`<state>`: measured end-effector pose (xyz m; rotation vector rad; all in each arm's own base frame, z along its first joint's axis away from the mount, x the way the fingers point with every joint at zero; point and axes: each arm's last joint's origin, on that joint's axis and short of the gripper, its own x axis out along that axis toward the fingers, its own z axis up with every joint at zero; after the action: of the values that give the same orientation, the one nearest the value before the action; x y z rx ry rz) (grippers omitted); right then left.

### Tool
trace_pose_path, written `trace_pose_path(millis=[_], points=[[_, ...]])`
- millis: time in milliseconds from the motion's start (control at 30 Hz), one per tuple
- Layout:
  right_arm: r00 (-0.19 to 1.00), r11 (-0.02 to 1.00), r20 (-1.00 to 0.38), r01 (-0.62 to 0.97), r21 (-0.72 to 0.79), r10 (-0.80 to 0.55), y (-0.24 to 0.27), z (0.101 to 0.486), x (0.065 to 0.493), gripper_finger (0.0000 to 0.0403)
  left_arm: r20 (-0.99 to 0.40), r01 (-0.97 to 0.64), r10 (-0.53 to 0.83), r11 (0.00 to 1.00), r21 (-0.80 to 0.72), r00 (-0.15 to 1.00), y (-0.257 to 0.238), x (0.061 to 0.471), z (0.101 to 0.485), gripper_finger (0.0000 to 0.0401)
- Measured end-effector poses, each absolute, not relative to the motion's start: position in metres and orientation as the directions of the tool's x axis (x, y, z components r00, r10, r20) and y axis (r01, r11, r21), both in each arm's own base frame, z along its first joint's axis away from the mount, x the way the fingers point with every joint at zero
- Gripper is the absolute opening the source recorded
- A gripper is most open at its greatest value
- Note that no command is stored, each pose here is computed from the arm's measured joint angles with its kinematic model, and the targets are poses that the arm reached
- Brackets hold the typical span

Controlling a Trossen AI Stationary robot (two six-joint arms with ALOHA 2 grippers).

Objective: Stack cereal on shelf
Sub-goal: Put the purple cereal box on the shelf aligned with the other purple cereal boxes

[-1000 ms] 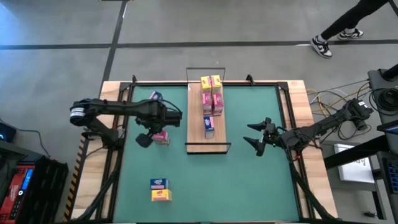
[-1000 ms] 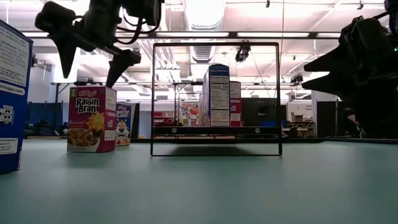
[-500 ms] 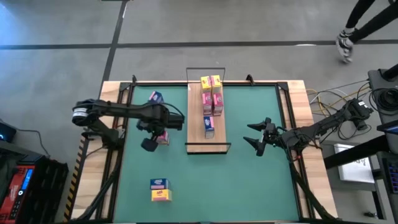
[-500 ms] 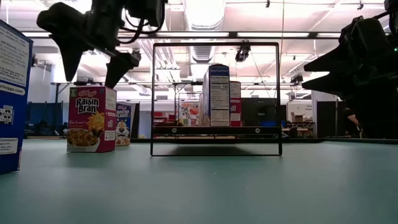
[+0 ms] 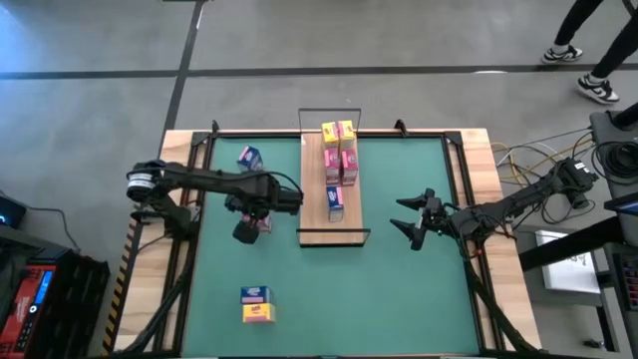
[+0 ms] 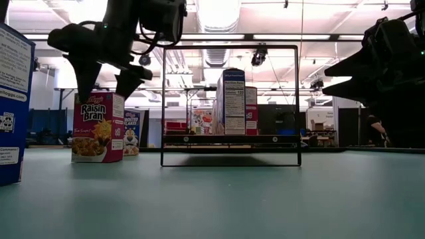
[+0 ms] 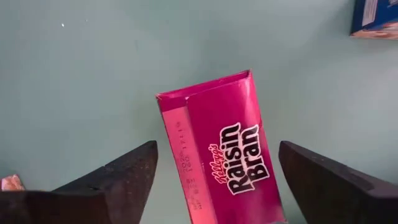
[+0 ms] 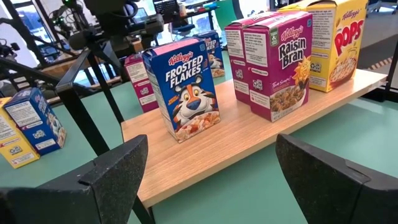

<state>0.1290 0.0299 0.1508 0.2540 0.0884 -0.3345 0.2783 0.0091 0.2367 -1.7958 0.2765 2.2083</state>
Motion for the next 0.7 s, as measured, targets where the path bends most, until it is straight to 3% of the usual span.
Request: trace_pose_path(millis=[433,700], points=[[0.941,0.913,-0.127,0.335,0.232,-0.313,0.0299,0.1509,0.129,0.0341,-0.973,-0.355,0.129,-0.933,-0.054,-0.19,0.0076,0.278,0.2342,0.018],[0.941,0.913,-0.127,0.336,0.232,-0.313,0.0299,0.1509,0.1289,0.0341,-0.983,-0.501,0.13,-0.864,-0.048,-0.13,0.006,0.2842,0.2364,0.0151]])
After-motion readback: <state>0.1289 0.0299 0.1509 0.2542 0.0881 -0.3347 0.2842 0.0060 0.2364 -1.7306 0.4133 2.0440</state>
